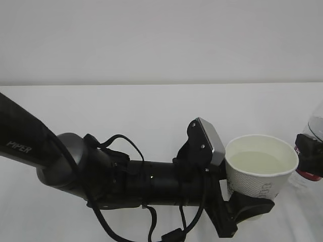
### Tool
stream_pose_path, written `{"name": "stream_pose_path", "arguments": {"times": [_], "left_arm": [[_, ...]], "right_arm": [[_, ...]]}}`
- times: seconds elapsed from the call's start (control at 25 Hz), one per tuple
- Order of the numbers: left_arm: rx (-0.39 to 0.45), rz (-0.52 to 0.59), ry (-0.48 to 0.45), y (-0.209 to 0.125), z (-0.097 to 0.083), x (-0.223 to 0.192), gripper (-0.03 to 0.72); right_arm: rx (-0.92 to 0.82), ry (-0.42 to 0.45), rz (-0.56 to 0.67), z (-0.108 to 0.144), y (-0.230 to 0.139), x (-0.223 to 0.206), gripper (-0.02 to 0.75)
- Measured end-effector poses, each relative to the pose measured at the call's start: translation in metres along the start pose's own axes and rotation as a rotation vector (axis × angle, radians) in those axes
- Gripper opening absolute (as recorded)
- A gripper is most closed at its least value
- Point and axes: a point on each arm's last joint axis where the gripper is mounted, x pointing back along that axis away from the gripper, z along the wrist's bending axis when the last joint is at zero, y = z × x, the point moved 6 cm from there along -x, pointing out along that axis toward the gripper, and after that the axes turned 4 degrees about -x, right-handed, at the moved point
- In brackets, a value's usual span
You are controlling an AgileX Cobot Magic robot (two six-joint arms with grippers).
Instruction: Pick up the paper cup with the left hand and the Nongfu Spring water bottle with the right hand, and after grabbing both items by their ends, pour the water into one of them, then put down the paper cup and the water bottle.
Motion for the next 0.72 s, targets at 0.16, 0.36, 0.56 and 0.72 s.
{"name": "stream_pose_path", "arguments": {"times": [0.16, 0.36, 0.56, 0.72], "left_arm": [[0.000, 0.000, 0.000, 0.0000, 0.0000, 0.0000, 0.529], [0.000, 0.000, 0.000, 0.0000, 0.0000, 0.0000, 0.529], [0.001, -0.001, 0.001, 0.0001, 0.0002, 0.0000, 0.529], [0.001, -0.001, 0.001, 0.0001, 0.0002, 0.0000, 0.529]], "right_arm": [[-0.003, -0.003, 0.024, -0.0009, -0.0068, 0.0054, 0.413], [-0.003, -0.004, 0.033, -0.0013, -0.0095, 0.0078, 0.413], [-0.003, -0.004, 0.033, -0.0013, -0.0095, 0.0078, 0.437], [-0.004, -0.004, 0.033, -0.0013, -0.0095, 0.0078, 0.497]]}}
